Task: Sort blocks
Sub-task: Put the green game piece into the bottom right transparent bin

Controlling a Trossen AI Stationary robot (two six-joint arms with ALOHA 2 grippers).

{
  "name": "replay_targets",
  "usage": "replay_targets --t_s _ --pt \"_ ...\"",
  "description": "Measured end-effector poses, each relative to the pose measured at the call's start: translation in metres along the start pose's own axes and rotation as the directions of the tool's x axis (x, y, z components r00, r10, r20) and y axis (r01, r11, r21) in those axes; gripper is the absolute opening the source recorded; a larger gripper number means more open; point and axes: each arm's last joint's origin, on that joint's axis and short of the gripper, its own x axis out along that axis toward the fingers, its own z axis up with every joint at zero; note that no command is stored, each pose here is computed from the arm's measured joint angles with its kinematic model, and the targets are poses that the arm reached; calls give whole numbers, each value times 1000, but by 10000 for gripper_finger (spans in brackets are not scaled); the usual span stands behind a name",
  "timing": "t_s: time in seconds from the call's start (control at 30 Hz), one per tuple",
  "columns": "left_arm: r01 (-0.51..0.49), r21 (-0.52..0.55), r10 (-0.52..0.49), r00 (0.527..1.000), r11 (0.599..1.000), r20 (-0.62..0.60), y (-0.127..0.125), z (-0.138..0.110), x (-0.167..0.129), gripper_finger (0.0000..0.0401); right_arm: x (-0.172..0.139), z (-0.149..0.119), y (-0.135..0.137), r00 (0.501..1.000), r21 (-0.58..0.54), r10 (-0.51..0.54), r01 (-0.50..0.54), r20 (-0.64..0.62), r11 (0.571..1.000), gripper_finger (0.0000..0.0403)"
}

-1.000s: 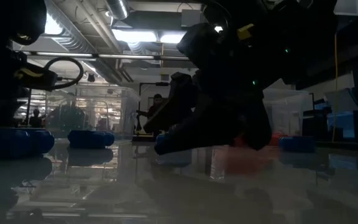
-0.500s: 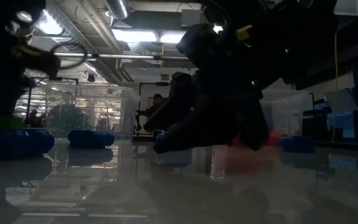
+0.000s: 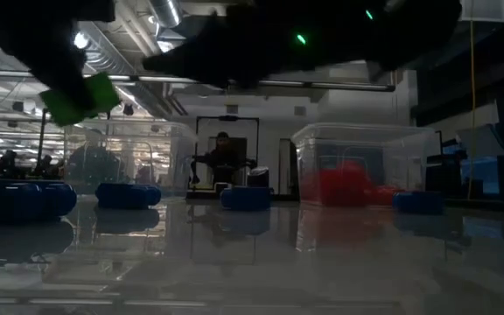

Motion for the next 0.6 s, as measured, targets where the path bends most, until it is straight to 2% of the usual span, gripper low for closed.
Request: replay_targets --t_s 0.17,0.37,0.6 --pt "-1 -48 5 998 999 66 0 9 3 167 10 19 -10 987 -90 -156 151 -46 984 287" --pt "-32 -109 44 993 994 109 2 13 5 169 13 23 -12 978 -121 -190 178 -90 976 287" --pt "0 -140 25 984 990 175 -1 19 5 169 14 21 -17 968 -117 -228 216 -101 969 287"
